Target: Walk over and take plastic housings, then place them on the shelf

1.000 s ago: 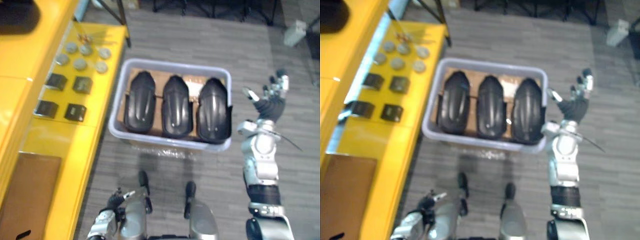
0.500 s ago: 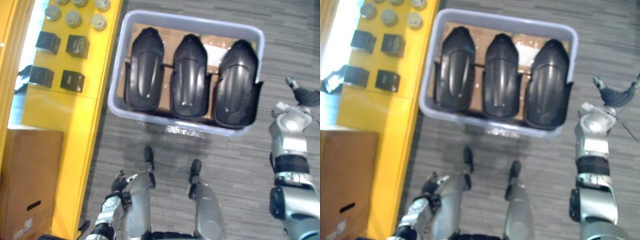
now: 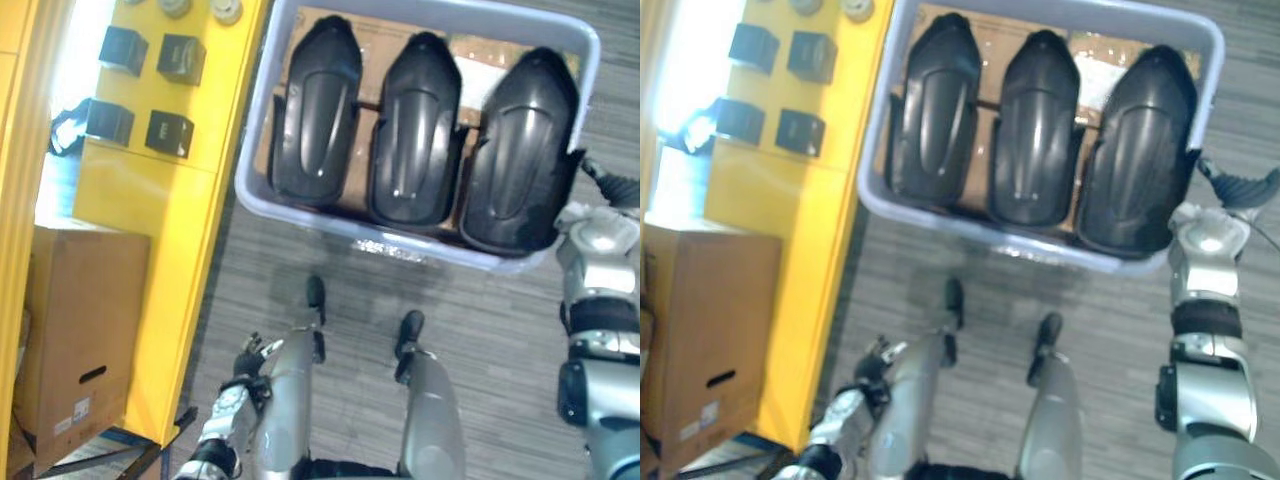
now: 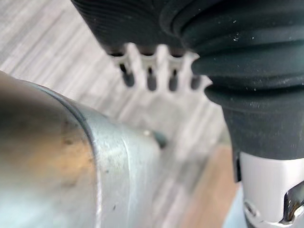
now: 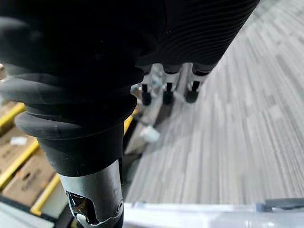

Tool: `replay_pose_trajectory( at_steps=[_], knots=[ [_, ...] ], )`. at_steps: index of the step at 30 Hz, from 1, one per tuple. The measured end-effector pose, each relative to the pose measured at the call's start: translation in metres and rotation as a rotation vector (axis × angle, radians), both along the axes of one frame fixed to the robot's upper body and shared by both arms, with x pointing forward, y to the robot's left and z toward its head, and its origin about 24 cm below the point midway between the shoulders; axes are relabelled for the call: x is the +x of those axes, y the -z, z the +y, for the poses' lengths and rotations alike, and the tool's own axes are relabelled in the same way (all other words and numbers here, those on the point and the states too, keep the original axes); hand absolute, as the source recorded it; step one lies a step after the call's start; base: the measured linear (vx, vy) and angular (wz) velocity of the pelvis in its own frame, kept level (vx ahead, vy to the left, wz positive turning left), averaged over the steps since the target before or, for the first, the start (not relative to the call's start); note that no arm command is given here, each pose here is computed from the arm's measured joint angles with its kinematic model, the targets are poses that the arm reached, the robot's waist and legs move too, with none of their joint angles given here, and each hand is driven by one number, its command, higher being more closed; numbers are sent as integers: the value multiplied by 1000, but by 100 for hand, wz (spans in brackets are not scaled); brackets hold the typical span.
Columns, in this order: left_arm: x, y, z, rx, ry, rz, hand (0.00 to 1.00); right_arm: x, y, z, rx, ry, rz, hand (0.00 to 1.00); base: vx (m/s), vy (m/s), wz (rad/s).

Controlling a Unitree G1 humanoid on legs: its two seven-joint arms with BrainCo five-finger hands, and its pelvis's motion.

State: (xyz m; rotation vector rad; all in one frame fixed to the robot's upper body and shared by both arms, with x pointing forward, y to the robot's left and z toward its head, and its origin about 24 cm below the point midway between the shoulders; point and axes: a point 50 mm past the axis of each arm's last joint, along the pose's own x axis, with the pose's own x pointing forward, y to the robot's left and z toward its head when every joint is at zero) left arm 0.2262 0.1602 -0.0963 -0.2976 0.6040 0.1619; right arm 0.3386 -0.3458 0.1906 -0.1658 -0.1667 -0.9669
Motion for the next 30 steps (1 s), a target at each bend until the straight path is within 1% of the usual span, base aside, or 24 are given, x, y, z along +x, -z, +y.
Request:
replay_pose_trajectory(
  at_steps=[3,8,13,16,19,22,23,25,28,30],
  knots=[
    [1,-1,0,0,-1,-11,0,4,3,5,-22,-34,33,0,-2,-23,2],
    [1,-2,0,1,-3,-16,0,5,3,6,-36,-65,45,0,2,-7,0],
    [3,-4,1,1,-3,-32,0,4,-1,7,-90,-27,51,0,13,-6,-1],
    [3,-4,0,-20,-19,-38,0,1,-9,6,-132,73,19,0,9,-2,-1],
    [3,-4,0,-22,-21,-39,0,-5,-30,4,-176,226,-72,0,0,0,0],
    [3,-4,0,-32,-14,-41,0,-24,-61,-2,-247,409,-228,0,0,0,0],
    [3,-4,-1,-33,-12,-41,0,-25,-64,-3,-250,422,-240,0,27,-25,-5],
    [3,-4,0,-33,-2,-42,0,-36,-84,-3,-263,512,-356,0,30,-27,-8],
    [2,-3,0,-36,5,-36,0,-41,-96,4,-288,512,-446,0,22,-19,-8],
    [2,-3,0,-39,6,-32,0,-40,-99,7,-299,484,-458,0,0,0,0]
  ],
)
